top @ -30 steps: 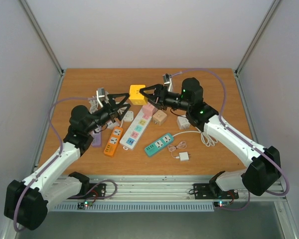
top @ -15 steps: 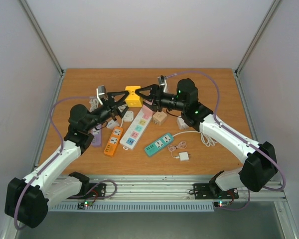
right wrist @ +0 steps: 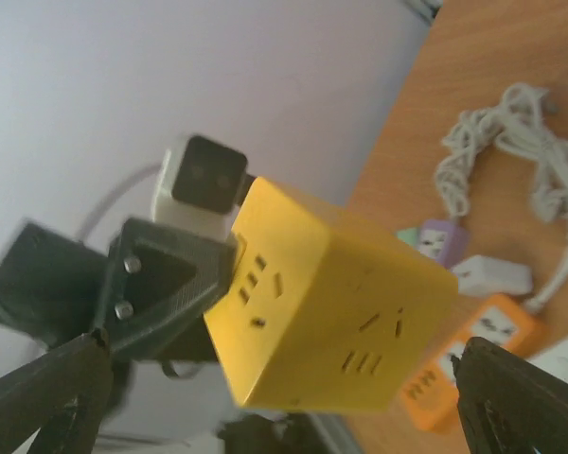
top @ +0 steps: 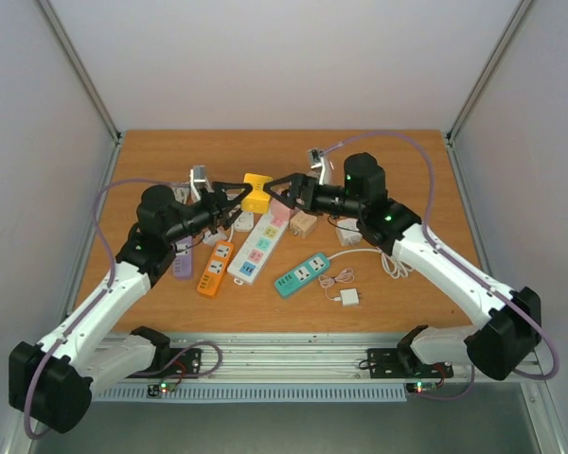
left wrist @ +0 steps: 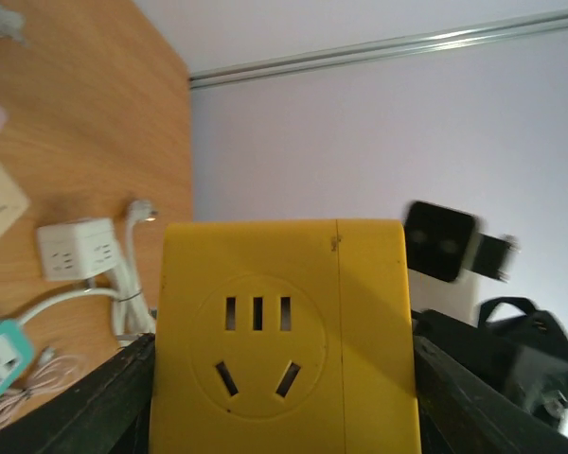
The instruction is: Insert the plug
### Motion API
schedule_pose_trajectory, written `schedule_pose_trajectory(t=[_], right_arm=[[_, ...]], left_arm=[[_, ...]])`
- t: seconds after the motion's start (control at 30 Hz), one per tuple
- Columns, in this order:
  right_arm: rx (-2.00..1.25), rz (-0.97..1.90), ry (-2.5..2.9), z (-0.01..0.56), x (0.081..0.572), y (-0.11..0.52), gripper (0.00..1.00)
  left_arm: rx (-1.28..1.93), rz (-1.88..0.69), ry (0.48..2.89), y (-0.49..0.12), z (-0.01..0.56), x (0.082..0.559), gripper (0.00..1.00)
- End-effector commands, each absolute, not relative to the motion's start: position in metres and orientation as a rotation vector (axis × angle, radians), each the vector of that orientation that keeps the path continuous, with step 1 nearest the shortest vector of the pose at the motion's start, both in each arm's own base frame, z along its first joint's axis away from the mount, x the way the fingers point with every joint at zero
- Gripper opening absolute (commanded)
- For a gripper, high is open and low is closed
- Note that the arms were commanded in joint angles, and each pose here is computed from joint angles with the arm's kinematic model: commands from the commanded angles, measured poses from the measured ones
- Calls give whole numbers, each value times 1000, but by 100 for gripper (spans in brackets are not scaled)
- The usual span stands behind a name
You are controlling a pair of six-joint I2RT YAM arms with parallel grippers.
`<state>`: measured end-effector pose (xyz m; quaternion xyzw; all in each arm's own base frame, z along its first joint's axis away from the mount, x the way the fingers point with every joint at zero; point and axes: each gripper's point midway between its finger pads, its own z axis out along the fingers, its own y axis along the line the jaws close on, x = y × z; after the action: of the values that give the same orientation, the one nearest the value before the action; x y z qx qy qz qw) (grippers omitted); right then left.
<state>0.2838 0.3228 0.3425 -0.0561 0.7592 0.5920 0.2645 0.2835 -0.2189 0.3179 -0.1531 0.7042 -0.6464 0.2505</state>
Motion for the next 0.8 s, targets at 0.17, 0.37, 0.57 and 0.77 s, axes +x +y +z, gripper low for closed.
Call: schedule_pose_trajectory(t=[0.17, 0.37, 0.57, 0.77], right_arm=[[-963, 1006, 1892, 320, 240, 298, 98], [-1160, 845, 1856, 312, 235, 315, 98], [-1287, 702, 1940, 281, 238, 335, 98], [-1312, 664, 1963, 269, 240, 346, 95]], left_arm=[[-33, -1459, 2213, -221, 290, 256, 58], [124, -1447, 2277, -226, 285, 243, 57], [162, -1447, 2282, -226, 284, 238, 57], [165, -1459, 2282, -226, 282, 234, 57]])
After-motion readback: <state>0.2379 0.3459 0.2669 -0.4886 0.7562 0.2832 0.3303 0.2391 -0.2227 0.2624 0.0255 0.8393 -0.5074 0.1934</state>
